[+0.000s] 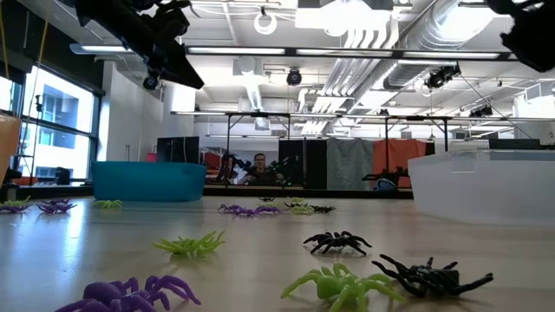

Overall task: Sort Halloween decoration
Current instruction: Put the black spider toy into the orange bin

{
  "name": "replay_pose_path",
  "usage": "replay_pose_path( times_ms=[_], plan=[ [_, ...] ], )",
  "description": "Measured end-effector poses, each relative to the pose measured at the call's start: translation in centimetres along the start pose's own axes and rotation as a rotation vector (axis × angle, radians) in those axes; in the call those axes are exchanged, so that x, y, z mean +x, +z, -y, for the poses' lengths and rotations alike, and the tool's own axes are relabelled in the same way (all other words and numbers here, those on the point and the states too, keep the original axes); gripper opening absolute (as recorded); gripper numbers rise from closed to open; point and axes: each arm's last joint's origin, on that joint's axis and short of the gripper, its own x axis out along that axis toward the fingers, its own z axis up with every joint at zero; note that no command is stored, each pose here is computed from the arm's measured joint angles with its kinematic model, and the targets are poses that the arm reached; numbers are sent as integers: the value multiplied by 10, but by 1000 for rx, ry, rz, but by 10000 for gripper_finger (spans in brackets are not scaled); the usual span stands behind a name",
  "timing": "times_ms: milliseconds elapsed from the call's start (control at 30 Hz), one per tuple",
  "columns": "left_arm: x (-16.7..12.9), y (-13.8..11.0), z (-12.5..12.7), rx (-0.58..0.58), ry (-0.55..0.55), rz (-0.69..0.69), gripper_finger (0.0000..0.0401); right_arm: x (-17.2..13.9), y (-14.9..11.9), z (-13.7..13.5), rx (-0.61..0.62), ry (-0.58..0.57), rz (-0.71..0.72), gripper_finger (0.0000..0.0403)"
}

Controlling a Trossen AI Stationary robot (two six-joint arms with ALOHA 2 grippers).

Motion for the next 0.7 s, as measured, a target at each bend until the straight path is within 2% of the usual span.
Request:
replay_pose_path(
  times_ms=[333, 433, 500, 700],
  plan=[
    [0, 0, 2, 4, -35, -4, 53, 31, -5, 17, 31, 17, -35, 85],
    [0, -1, 5, 10, -46, -5, 53, 43, -3, 22, 27, 41, -96, 85],
    [0, 0, 7, 15, -55, -4, 53, 49, -2, 26, 33, 37, -133, 85],
    [-1, 0, 11, 26, -74, 3, 53, 55, 1, 33, 36, 9, -130, 85]
  ],
)
